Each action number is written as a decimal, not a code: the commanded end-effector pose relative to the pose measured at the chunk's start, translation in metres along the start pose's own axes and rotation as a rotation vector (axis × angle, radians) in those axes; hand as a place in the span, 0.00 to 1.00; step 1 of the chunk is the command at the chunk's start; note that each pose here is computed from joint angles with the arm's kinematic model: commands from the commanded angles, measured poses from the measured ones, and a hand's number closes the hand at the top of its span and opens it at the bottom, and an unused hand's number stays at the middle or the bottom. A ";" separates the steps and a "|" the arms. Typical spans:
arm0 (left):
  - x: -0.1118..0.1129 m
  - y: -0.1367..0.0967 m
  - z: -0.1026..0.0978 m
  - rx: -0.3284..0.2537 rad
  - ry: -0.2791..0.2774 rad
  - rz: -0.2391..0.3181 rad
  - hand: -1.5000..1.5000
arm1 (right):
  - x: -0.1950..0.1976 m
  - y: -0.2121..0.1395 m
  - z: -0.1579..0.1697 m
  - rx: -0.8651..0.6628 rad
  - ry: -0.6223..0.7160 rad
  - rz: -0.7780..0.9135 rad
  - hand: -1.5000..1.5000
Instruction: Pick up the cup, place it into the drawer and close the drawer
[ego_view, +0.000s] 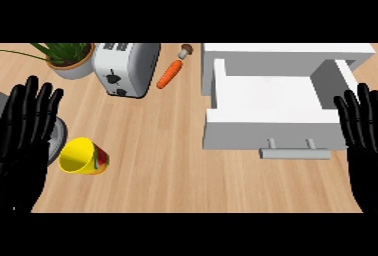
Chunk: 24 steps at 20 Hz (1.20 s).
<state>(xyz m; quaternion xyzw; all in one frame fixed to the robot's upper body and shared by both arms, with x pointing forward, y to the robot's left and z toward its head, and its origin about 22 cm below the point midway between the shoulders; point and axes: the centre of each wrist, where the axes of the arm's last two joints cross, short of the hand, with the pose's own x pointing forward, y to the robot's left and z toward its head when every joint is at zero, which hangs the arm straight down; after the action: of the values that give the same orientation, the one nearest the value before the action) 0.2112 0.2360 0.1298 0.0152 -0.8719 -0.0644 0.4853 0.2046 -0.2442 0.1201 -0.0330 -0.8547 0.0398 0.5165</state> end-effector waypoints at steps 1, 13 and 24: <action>-0.007 0.015 0.016 -0.052 -0.012 0.061 0.00 | -0.006 -0.022 -0.016 -0.001 -0.021 -0.009 0.00; -0.049 0.114 0.043 -0.203 0.233 0.416 0.00 | -0.017 -0.001 -0.024 0.160 0.087 -0.023 0.00; -0.125 0.162 0.049 -0.192 0.376 0.324 0.00 | -0.004 -0.001 -0.049 0.190 0.044 -0.040 0.00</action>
<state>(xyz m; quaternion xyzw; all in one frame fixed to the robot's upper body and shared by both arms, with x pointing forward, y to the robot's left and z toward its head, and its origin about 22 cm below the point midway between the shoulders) 0.2375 0.3944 0.0393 -0.1609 -0.7600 -0.0602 0.6269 0.2489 -0.2407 0.1271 0.0306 -0.8321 0.1020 0.5444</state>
